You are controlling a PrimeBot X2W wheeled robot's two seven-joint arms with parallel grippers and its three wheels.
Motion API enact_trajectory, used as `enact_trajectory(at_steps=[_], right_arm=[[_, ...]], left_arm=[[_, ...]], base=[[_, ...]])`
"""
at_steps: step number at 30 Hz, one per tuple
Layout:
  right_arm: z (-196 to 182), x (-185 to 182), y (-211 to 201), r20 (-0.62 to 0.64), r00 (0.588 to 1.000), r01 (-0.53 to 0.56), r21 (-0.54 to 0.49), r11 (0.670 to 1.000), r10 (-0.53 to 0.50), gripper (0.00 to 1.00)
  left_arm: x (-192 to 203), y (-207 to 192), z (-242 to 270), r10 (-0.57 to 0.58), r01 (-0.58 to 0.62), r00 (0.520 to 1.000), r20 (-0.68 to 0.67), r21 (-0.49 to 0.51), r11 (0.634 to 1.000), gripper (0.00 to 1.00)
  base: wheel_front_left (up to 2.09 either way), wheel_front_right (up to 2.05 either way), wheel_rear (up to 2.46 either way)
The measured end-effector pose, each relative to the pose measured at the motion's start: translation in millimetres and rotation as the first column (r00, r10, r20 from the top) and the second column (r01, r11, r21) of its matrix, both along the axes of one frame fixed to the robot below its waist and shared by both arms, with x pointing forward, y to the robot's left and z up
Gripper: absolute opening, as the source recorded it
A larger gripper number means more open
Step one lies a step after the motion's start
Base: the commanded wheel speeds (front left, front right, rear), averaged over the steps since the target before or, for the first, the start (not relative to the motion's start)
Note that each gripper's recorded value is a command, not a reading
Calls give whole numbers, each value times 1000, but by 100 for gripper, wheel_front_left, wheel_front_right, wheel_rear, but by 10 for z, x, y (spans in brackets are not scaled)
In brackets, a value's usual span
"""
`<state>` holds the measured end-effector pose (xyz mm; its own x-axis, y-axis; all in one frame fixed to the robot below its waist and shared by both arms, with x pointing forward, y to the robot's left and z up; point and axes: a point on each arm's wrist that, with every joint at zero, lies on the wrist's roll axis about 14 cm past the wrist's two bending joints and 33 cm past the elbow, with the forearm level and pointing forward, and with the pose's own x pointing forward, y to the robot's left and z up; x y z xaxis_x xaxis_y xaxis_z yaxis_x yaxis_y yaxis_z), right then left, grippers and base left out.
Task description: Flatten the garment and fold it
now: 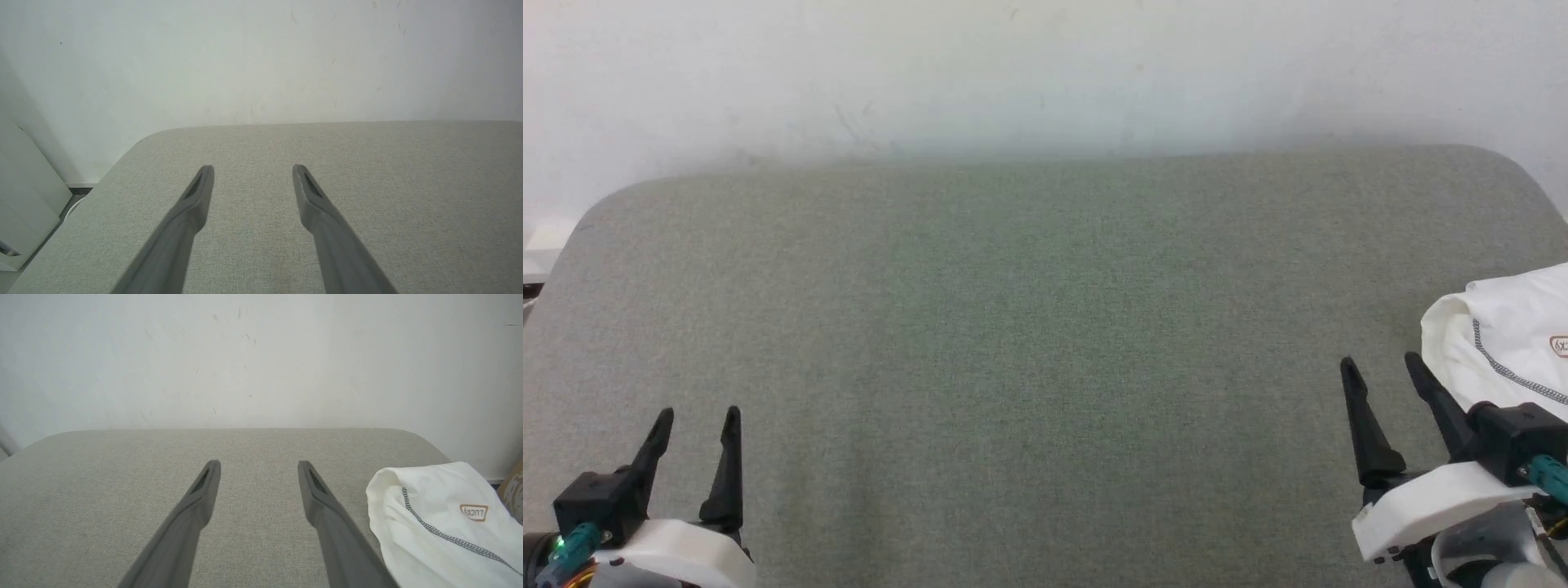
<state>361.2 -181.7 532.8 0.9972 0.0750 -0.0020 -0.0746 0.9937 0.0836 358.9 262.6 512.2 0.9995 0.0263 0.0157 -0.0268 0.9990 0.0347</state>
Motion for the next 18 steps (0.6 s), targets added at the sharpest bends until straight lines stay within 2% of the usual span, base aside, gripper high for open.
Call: enact_trajectory(at_steps=[9, 10, 18], right_arm=[[85, -41, -177, 48, 997, 56, 16, 998, -57, 100], [86, -40, -176, 52, 997, 56, 17, 998, -57, 0], [85, -38, -165, 51, 997, 52, 14, 999, -53, 0]], left_arm=[[-9, -30, -29, -6, 6, 1000, -2, 6, 1000, 100], [-8, -35, -34, -6, 6, 1000, -3, 8, 1000, 0], [-8, -61, -50, -8, 8, 1000, -11, 2, 1000, 0]], base=[[0, 0, 0], [0, 0, 0], [0, 0, 0]])
